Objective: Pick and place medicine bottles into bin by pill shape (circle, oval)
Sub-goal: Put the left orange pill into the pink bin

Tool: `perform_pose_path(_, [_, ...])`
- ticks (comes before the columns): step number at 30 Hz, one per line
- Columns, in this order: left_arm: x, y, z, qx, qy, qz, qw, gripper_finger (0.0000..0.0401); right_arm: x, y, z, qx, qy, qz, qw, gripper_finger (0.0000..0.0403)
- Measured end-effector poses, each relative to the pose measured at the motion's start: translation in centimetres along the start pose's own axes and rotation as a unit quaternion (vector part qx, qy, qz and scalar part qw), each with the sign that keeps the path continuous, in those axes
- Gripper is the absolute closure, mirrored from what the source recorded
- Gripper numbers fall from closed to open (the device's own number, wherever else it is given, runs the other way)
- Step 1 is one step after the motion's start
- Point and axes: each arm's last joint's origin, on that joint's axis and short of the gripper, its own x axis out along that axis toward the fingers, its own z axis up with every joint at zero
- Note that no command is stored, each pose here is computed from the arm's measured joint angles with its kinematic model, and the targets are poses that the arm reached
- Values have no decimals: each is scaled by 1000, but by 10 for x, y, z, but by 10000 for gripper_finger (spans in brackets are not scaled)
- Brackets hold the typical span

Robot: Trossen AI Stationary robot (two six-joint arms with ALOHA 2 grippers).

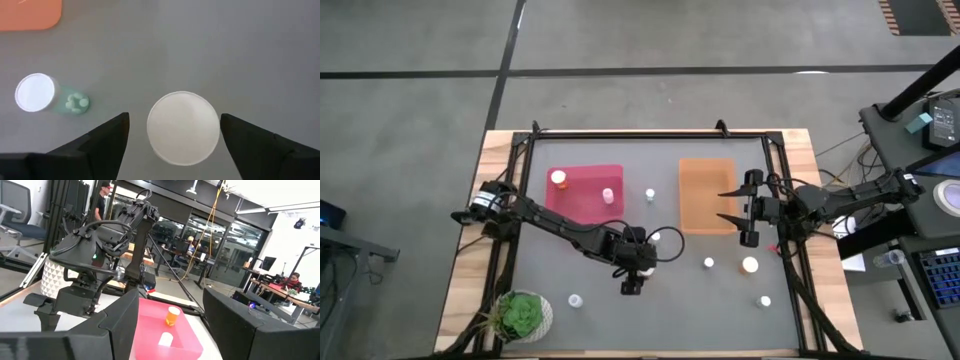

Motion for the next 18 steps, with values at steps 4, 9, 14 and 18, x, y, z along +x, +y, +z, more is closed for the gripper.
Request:
perform_pose_path(4, [0, 0, 0, 0, -1, 4, 1000, 123, 0, 0, 0, -2, 0, 0, 1000, 188])
perform_pose_path(9, [0, -1, 0, 1, -1, 4, 1000, 149, 0, 0, 0, -2, 0, 0, 1000, 188])
perform_pose_path(14, [0, -1, 0, 2, -1, 4, 1000, 183, 0, 0, 0, -3, 0, 0, 1000, 188])
perform_pose_path(18, [0, -1, 0, 1, -1, 3, 1000, 202, 0, 0, 0, -3, 0, 0, 1000, 188])
